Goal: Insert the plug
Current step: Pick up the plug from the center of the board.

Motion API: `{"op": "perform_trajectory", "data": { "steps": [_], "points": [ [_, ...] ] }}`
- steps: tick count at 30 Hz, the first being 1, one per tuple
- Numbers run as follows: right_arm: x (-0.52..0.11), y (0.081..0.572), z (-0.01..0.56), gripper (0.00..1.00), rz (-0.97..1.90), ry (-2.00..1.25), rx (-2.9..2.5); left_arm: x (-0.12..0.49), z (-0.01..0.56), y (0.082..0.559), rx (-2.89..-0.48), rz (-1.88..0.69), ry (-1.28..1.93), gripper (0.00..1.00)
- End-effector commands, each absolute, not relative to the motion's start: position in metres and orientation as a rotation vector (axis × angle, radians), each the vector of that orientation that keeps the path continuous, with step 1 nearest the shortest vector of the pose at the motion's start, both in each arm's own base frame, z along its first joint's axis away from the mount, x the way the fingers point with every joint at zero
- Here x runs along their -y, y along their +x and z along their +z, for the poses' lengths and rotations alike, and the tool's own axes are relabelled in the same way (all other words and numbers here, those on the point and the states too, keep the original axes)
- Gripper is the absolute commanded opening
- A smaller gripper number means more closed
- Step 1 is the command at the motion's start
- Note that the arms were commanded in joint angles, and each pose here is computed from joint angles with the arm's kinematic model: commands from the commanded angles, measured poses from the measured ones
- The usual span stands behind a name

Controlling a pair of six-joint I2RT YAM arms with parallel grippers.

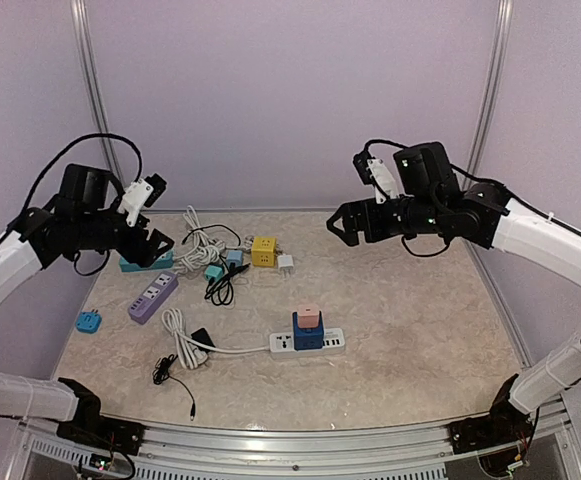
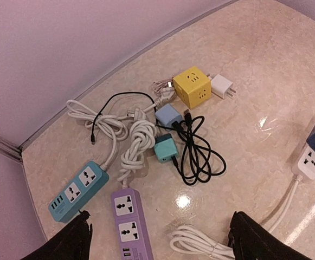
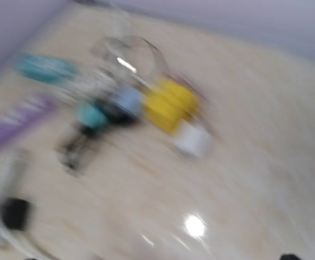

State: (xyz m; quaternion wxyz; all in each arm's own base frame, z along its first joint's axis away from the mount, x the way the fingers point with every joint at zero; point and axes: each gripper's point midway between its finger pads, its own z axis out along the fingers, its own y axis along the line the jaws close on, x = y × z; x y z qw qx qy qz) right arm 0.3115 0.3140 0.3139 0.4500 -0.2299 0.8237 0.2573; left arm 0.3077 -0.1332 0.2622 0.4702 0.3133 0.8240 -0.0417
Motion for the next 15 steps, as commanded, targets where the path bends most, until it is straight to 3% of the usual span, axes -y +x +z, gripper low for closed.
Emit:
{"op": "perform_trajectory", "data": {
  "steps": [1, 4, 11, 15],
  "points": [
    [-0.264, 0.32, 0.25, 0.95, 0.357, -0.326, -2.243, 0.132, 0.227, 0.301, -2.426, -0.034, 1.113, 0.75],
    [-0.261, 0.319, 0.234, 0.95, 0.34, -0.323, -2.257, 0.143, 0.209, 0.337, -2.638, 0.037, 1.125, 0.66],
    [-0.26, 0.316, 0.207, 0.94, 0.298, -0.358, -2.33, 0.189, 0.15, 0.395, -2.645, 0.126, 1.176, 0.76],
    [-0.26, 0.314, 0.2, 0.93, 0.299, -0.356, -2.349, 0.193, 0.111, 0.424, -2.696, 0.112, 1.075, 0.65]
  ]
}}
